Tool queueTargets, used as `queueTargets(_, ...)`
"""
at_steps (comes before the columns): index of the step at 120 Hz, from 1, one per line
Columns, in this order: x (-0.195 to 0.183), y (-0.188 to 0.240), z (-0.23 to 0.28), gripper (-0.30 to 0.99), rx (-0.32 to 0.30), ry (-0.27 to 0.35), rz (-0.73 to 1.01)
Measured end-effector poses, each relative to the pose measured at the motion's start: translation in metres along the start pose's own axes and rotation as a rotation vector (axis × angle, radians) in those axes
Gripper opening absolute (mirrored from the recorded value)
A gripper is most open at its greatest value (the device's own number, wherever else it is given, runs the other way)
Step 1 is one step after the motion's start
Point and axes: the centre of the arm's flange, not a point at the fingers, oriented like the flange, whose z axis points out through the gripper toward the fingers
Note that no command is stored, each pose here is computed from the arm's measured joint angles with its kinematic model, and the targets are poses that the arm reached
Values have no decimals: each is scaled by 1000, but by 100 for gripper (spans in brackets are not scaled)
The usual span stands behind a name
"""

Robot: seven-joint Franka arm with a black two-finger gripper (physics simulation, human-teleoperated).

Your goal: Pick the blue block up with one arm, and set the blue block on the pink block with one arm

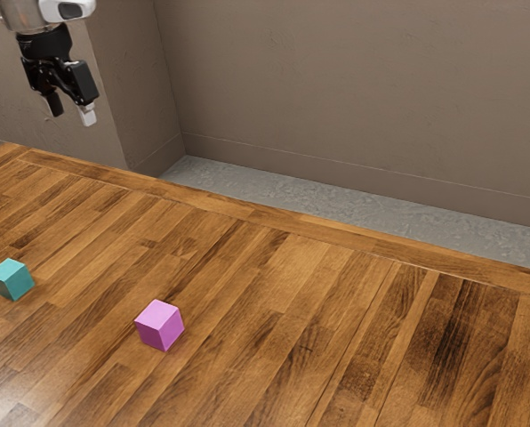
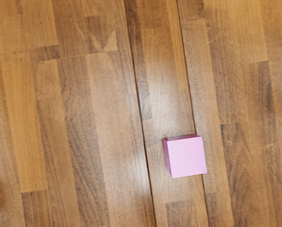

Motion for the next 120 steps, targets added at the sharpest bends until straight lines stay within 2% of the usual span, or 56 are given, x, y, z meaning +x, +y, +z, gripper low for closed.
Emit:
queueTargets(30,-4,-5,-5,69,-12,10,-10)
queueTargets(32,-11,-3,-23,69,-3,37,-7)
queueTargets(35,-34,2,-76,69,23,131,-2)
queueTargets(39,-67,-9,-123,69,49,216,-35)
queueTargets(44,-92,-54,-130,69,62,227,-135)
queueTargets(48,-93,-88,-110,69,63,187,-199)
queueTargets(53,-67,-127,-47,69,53,83,-255)
queueTargets(58,-46,-159,10,69,54,5,-293)
queueTargets(69,-17,-189,103,69,38,-80,-306)
queueTargets(81,-33,-192,177,69,-15,-108,-299)
queueTargets(86,-37,-193,205,69,-19,-111,-303)
queueTargets(101,-47,-222,264,69,25,-102,-357)
queueTargets(120,-51,-248,274,69,104,-19,-336)
